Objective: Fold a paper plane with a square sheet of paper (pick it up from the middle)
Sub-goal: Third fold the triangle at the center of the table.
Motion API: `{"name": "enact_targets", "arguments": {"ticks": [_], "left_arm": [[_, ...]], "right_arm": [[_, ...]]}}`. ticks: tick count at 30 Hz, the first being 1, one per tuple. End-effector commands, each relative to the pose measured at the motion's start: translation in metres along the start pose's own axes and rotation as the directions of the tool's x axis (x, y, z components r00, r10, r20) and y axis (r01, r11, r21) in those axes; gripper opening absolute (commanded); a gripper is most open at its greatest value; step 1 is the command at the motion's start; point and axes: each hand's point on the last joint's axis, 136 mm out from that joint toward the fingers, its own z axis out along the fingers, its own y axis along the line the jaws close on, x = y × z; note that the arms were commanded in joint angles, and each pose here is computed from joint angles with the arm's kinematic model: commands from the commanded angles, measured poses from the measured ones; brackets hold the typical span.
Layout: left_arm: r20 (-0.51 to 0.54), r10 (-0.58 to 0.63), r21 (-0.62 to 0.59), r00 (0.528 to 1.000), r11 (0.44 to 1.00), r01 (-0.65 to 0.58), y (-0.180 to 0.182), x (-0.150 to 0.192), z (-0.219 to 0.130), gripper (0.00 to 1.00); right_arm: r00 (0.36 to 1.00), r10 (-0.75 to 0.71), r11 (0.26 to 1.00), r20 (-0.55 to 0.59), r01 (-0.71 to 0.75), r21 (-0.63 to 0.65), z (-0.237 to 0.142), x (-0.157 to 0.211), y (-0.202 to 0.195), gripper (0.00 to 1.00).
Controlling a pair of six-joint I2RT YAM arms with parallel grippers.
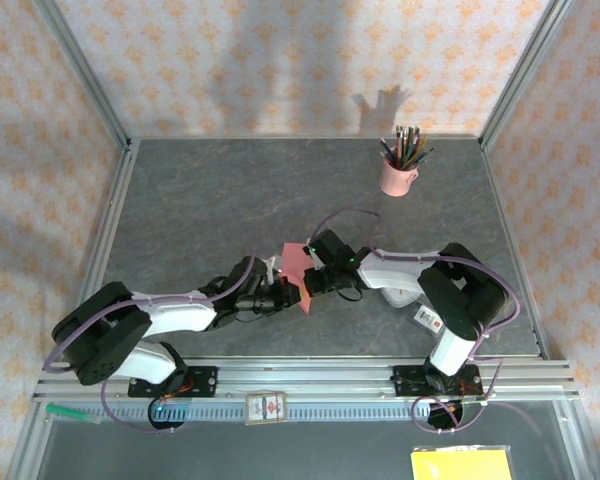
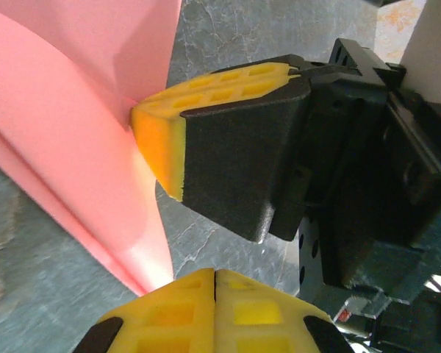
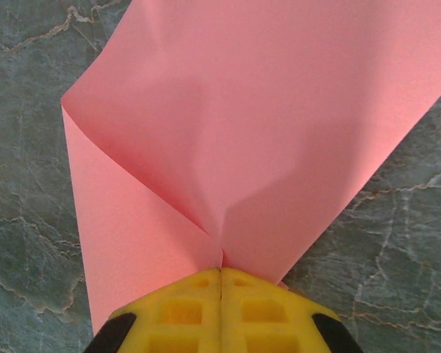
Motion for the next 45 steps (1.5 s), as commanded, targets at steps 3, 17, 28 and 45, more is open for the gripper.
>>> {"name": "enact_targets", "arguments": {"ticks": [3,17,28,45], "left_arm": [[0.0,-0.022,0.096,1.0,0.995,0.022,-0.016,-0.001,0.01,0.0],[-0.053,-0.014,-0.005,0.999,1.0,0.014,0.013,0.009,0.031,0.0],[-0.059,0.012,-0.104,0.998,0.994,-0.018,0.032,0.015,0.03,0.0],[-0.092,0.012,-0.097,0.996,0.995,-0.021,0.033,0.027,0.037,0.0]], "right_arm": [[0.998,0.039,0.994,-0.051,-0.034,0.101,0.007,0.02,-0.027,0.0],[0.998,0.042,0.993,-0.057,-0.035,0.112,0.006,0.023,-0.03,0.0],[0.997,0.045,0.993,-0.062,-0.038,0.114,0.007,0.027,-0.031,0.0],[0.997,0.039,0.992,-0.066,-0.031,0.12,0.006,0.027,-0.032,0.0]]}}
